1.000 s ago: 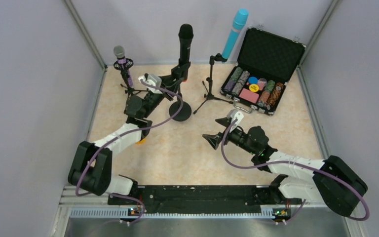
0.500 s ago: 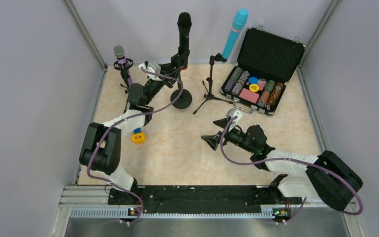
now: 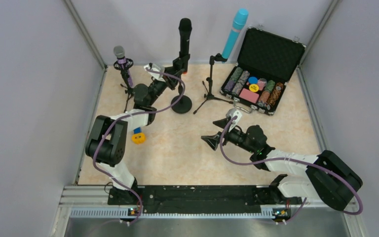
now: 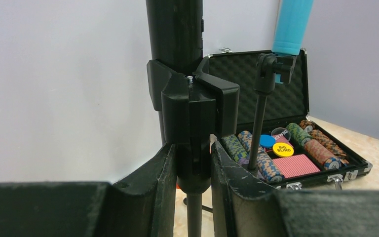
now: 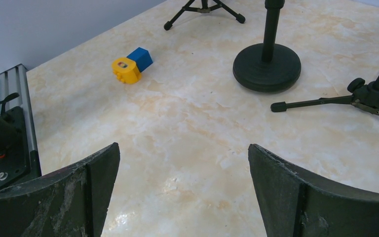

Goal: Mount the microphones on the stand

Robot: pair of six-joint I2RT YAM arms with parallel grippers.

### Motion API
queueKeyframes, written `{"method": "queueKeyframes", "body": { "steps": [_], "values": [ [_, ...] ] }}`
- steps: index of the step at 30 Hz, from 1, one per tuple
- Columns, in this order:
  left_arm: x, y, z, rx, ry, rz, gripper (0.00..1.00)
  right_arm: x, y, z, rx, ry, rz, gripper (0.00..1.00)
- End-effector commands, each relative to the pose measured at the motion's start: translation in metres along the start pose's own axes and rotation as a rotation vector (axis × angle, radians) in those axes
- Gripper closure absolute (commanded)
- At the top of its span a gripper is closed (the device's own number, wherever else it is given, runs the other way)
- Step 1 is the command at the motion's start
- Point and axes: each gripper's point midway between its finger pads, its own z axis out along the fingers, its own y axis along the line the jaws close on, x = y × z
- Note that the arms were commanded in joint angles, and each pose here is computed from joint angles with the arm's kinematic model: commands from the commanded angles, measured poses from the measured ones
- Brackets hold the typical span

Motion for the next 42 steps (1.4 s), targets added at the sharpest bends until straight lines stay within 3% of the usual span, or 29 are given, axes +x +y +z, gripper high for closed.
{"method": "queueKeyframes", "body": {
  "steps": [1, 16, 19, 26, 29, 33, 42],
  "values": [
    [-0.07, 0.001, 0.004, -0.006, -0.24, 0.142, 1.0, -0.011, 0.001, 0.001, -0.018, -0.041, -0.03, 0.01],
    [-0.032, -0.001, -0.013, -0.018, -0.186, 0.085, 0.99, -0.011, 0.004, 0.005, -0.038, -0.031, -0.035, 0.02],
    [-0.03, -0.001, -0.016, -0.025, -0.179, 0.086, 0.87, -0.011, 0.003, 0.006, -0.038, -0.029, -0.039, 0.01],
    [-0.032, -0.001, -0.023, -0.045, -0.179, 0.108, 0.24, -0.012, 0.003, 0.011, -0.046, -0.024, -0.041, 0.02],
    [-0.035, 0.0, -0.025, -0.052, -0.192, 0.109, 0.12, -0.014, 0.005, 0.012, -0.058, -0.021, -0.041, 0.02],
    [-0.038, -0.002, -0.027, -0.051, -0.198, 0.101, 0.01, -0.017, 0.008, 0.013, -0.069, -0.024, -0.041, 0.01],
    [-0.042, -0.005, -0.038, -0.078, -0.179, 0.052, 0.01, -0.023, 0.012, 0.02, -0.099, -0.004, -0.035, 0.01]
  ]
}}
